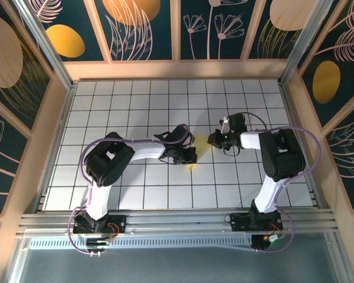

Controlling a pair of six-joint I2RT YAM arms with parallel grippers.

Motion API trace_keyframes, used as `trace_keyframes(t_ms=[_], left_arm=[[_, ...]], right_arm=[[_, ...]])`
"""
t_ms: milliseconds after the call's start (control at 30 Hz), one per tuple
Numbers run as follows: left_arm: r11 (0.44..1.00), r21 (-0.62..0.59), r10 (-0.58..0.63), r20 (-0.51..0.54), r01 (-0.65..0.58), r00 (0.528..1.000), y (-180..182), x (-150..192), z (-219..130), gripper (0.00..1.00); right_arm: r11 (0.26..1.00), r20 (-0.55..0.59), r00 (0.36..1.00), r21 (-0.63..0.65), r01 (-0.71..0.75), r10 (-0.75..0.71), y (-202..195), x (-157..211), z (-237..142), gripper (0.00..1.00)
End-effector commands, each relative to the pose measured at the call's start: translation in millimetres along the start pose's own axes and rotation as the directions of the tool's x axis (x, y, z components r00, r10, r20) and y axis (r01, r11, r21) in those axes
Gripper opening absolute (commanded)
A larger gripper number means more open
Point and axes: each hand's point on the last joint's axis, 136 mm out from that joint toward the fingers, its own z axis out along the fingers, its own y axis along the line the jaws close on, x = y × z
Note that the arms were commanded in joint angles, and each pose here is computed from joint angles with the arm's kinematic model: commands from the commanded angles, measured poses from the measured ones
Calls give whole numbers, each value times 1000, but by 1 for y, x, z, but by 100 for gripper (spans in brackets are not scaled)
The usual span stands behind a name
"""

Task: Fold a paper plane with a square sheet of paper (fold left side to right side)
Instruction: Fold the wing for the fifth time at the center of the table.

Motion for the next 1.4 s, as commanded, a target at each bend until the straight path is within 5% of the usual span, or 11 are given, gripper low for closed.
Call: trace_keyframes(t_ms=[0,667,1100,1367], left_arm=[[983,-174,-81,-113,60,990,52,37,13,0],[984,-170,-75,-109,56,991,51,37,12,0],[984,-169,-72,-106,54,992,51,36,12,0],[984,-169,-73,-103,54,992,51,35,11,0]], right_arm=[[995,97,995,97,-7,-2,-30,-35,-4,0],[997,170,985,77,-14,1,-25,-87,-35,0],[996,41,998,-75,-51,55,47,24,-27,0],[996,-44,997,-70,-62,59,55,51,0,0]])
